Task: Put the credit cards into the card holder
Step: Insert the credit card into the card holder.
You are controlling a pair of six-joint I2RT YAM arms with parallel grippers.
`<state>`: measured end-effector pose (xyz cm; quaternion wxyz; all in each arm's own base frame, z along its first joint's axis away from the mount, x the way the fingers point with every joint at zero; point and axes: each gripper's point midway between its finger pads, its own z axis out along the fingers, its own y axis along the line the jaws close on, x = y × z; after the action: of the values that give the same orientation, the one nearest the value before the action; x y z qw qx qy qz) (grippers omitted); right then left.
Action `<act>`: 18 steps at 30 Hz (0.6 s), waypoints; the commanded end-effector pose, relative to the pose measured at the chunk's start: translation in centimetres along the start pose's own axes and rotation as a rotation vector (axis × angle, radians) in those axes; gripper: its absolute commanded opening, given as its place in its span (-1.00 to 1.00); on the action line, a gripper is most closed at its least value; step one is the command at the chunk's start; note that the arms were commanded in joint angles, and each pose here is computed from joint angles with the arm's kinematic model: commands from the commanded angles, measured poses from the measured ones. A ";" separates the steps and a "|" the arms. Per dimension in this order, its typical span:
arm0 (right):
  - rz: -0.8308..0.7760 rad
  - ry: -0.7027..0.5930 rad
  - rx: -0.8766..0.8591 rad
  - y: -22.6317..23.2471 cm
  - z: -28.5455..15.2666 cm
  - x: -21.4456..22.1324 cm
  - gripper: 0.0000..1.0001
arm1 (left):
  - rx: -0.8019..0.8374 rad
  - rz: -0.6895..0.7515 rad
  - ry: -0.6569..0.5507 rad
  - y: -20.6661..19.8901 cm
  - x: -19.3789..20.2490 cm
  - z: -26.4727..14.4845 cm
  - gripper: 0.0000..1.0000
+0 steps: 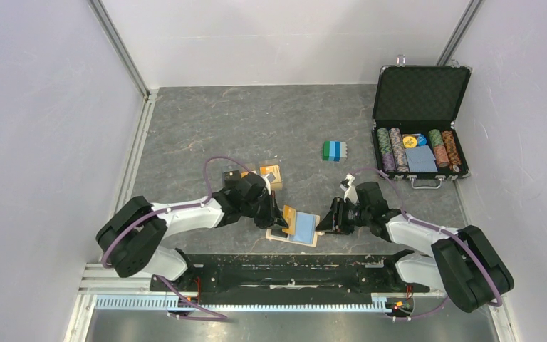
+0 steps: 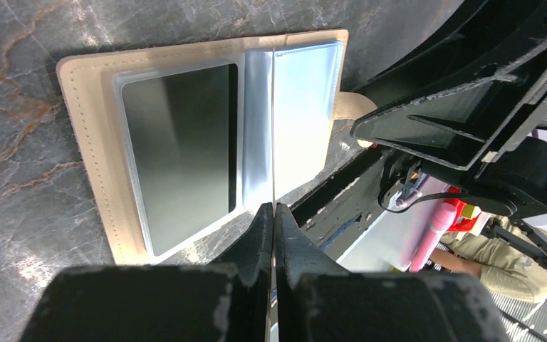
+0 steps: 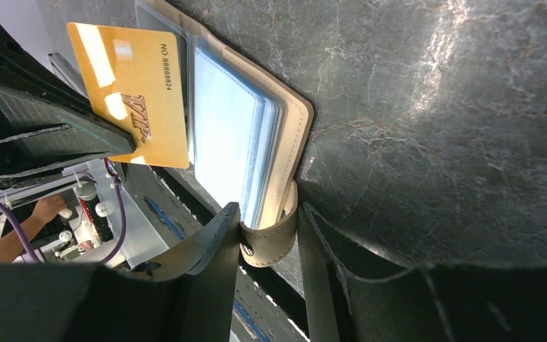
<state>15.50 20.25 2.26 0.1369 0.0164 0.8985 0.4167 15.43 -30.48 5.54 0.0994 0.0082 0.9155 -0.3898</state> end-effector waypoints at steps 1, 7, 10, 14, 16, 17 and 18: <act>-0.001 0.008 0.024 -0.6 0.1 0.3 -0.25 | -0.017 0.057 0.009 -0.4 -0.6 0.5 -0.95; -0.003 0.012 0.027 -0.7 0.1 0.4 -0.25 | -0.028 0.064 0.026 -0.1 -0.4 0.8 -0.95; -0.010 0.015 0.032 -0.8 0.1 0.3 -0.26 | -0.027 0.064 0.044 0.0 -0.2 1.0 -0.95; -0.012 0.013 0.036 -0.8 0.2 0.1 -0.27 | -0.016 0.073 0.078 -0.2 0.1 1.5 -0.95; -0.014 0.016 0.037 -0.9 0.2 0.2 -0.27 | -0.010 0.080 0.091 -0.2 0.3 1.5 -0.95; -0.015 0.015 0.036 -0.8 0.2 0.1 -0.26 | -0.013 0.084 0.092 -0.2 0.3 1.5 -0.95; -0.014 0.016 0.037 -0.8 0.2 0.2 -0.27 | -0.018 0.085 0.094 -0.1 0.4 1.5 -0.95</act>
<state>15.48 20.26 2.13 0.1344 0.0147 0.8992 0.4161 15.46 -31.06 4.04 0.0701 0.0268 0.9261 -0.3697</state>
